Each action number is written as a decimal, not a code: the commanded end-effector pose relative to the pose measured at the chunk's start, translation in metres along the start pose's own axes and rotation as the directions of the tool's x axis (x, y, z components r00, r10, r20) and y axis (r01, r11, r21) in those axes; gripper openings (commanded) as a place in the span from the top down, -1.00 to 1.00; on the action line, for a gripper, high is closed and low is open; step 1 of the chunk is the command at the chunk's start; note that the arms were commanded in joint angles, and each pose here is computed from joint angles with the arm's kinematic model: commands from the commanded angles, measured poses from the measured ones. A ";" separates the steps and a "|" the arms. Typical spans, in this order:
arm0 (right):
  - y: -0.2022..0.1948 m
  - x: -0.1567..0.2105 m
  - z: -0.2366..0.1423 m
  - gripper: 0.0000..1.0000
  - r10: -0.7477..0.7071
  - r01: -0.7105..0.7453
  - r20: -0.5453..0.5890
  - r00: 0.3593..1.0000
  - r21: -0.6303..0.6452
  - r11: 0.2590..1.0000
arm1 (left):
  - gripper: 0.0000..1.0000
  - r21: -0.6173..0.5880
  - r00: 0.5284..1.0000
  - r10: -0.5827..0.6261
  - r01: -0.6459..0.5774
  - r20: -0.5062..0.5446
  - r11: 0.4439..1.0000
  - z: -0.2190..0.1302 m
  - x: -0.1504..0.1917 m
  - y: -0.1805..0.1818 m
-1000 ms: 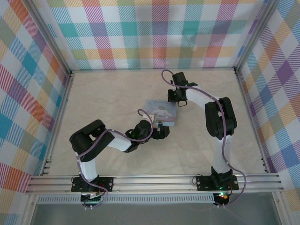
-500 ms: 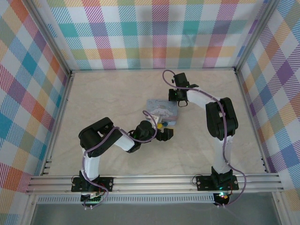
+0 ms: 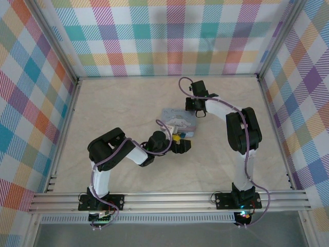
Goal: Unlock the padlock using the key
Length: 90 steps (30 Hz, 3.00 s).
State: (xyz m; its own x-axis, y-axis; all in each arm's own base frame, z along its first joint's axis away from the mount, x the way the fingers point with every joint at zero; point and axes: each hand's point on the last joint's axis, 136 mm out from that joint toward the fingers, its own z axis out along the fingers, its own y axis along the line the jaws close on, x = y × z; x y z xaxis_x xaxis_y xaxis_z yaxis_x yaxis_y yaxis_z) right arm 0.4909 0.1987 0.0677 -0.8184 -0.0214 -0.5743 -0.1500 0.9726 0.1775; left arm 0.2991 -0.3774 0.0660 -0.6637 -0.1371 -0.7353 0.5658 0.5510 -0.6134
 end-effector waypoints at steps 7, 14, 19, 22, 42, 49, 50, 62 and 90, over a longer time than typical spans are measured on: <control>0.017 0.055 -0.003 1.00 -0.013 0.007 -0.173 0.985 -0.037 0.999 | -0.96 -0.107 0.993 -0.087 0.094 0.075 0.990 -0.019 -0.018 0.033; 0.019 0.054 -0.004 1.00 -0.008 0.000 -0.171 0.985 -0.045 0.999 | -0.85 0.004 0.996 -0.087 0.087 -0.009 0.996 -0.005 -0.009 0.020; 0.018 0.054 -0.005 1.00 -0.013 0.006 -0.167 0.986 -0.044 0.999 | -0.69 0.063 0.995 -0.097 0.100 -0.037 0.993 -0.001 -0.006 0.012; 0.016 0.046 -0.011 1.00 -0.018 0.013 -0.152 0.988 -0.034 0.999 | -0.59 0.056 0.994 -0.102 0.104 -0.039 0.993 -0.001 -0.005 0.014; -0.060 0.014 -0.083 1.00 0.143 -0.139 -0.012 0.990 0.165 0.977 | -0.63 0.038 0.993 -0.109 0.111 -0.053 0.993 -0.004 -0.003 0.017; -0.054 0.059 -0.074 1.00 0.204 -0.192 -0.091 0.975 0.124 0.973 | -0.63 0.038 0.992 -0.108 0.110 -0.058 0.993 -0.003 -0.001 0.018; -0.048 0.063 -0.071 1.00 0.198 -0.186 -0.102 0.975 0.113 0.976 | -0.64 0.037 0.992 -0.108 0.111 -0.059 0.993 -0.003 0.000 0.019; -0.009 0.072 -0.049 1.00 0.166 -0.163 -0.157 0.974 0.028 0.986 | -0.73 0.048 0.992 -0.113 0.116 -0.064 0.992 0.011 0.000 0.022; 0.003 0.063 -0.039 1.00 0.148 -0.151 -0.165 0.975 -0.003 0.989 | 0.00 0.000 0.968 -0.237 0.238 -0.082 0.971 -0.008 0.006 0.056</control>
State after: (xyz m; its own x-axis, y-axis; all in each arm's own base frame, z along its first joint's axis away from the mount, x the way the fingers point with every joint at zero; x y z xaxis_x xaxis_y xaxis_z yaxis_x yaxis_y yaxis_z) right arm 0.4136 0.1790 0.0567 -0.9140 0.0879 -0.3962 -0.0092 0.9715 0.2368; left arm 0.3248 -0.3475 0.0556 -0.7591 -0.2193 -0.6129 0.4668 0.4728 -0.7474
